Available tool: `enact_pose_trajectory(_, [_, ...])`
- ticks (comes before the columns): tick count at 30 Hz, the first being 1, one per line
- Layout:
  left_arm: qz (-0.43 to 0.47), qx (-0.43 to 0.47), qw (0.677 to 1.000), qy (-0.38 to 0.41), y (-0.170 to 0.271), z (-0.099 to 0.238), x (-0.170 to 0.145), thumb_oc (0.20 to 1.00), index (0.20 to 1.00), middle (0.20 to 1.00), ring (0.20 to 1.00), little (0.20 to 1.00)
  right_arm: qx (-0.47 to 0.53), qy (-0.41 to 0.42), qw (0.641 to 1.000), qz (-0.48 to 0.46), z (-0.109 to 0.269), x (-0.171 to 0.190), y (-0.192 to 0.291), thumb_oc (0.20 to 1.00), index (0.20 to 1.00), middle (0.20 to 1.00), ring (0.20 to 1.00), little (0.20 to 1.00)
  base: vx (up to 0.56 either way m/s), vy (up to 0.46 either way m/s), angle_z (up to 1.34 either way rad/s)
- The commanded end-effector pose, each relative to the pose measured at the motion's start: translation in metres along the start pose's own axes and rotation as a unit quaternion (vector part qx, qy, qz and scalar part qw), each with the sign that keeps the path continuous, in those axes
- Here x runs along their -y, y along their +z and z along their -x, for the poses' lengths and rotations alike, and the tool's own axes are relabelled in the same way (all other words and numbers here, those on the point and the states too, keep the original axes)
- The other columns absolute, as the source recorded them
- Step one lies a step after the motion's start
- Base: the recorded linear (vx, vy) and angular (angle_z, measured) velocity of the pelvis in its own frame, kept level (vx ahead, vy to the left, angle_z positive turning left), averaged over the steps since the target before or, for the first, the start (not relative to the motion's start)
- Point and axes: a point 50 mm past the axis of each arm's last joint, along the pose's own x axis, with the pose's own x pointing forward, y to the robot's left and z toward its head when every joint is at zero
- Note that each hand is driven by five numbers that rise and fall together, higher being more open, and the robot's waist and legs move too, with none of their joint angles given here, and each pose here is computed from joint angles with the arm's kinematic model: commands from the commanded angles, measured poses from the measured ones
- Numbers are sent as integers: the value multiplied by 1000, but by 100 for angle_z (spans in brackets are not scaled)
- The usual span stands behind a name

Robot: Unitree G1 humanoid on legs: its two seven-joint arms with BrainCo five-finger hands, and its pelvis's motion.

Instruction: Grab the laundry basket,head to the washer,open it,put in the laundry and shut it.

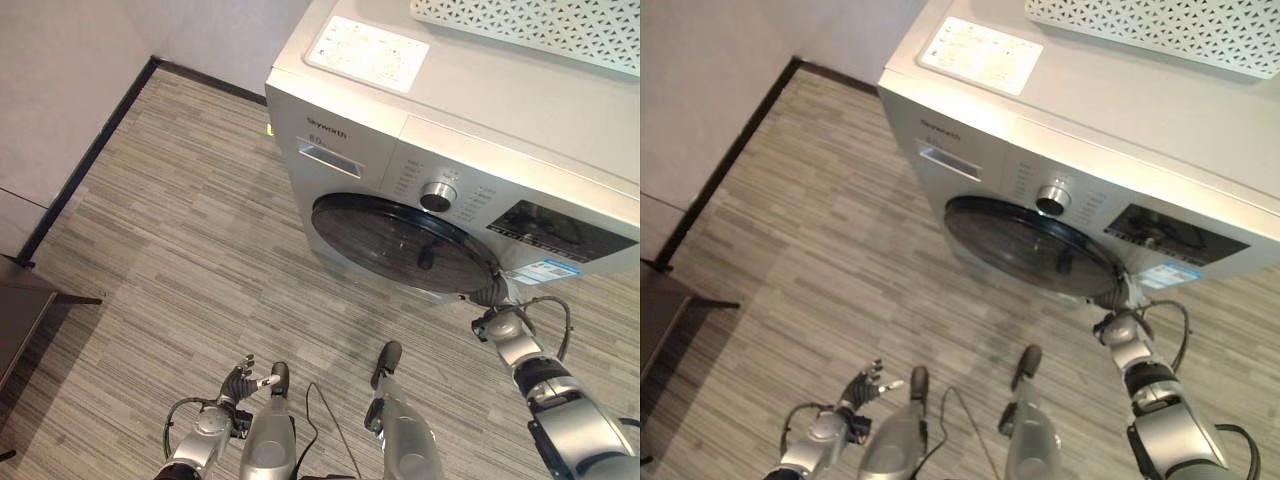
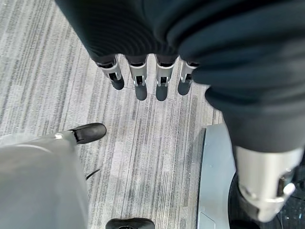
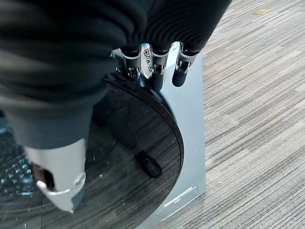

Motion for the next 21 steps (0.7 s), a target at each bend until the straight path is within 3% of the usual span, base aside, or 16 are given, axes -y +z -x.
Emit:
enact_pose_trajectory(1, [-14, -5, 1000, -1, -9, 5, -1, 1000, 1000, 1000, 1000, 1000, 86, 142, 986, 2, 23, -64, 36, 1000, 1000, 1000, 1000, 1000, 33, 12, -3])
enact_pose_trajectory(2, [-14, -10, 1000, 3, -12, 7, -3, 1000, 1000, 1000, 1000, 1000, 87, 193, 977, -22, 38, -87, 32, 1000, 1000, 1000, 1000, 1000, 33, 12, -3])
enact_pose_trajectory(9, [-20, -30, 999, 17, -22, 9, -9, 1000, 1000, 1000, 1000, 1000, 108, 338, 932, -67, 96, -142, 24, 1000, 1000, 1000, 1000, 1000, 28, 3, -3])
enact_pose_trajectory(17, [-9, -46, 999, 14, -28, 7, 1, 1000, 1000, 1000, 1000, 1000, 57, 412, 892, -179, 127, -173, 21, 1000, 1000, 1000, 1000, 1000, 23, 7, -1])
enact_pose_trajectory(21, [1, -45, 999, 11, -29, 8, 5, 1000, 1000, 1000, 1000, 1000, 45, 411, 893, -178, 125, -179, 22, 1000, 1000, 1000, 1000, 1000, 5, 1, -1])
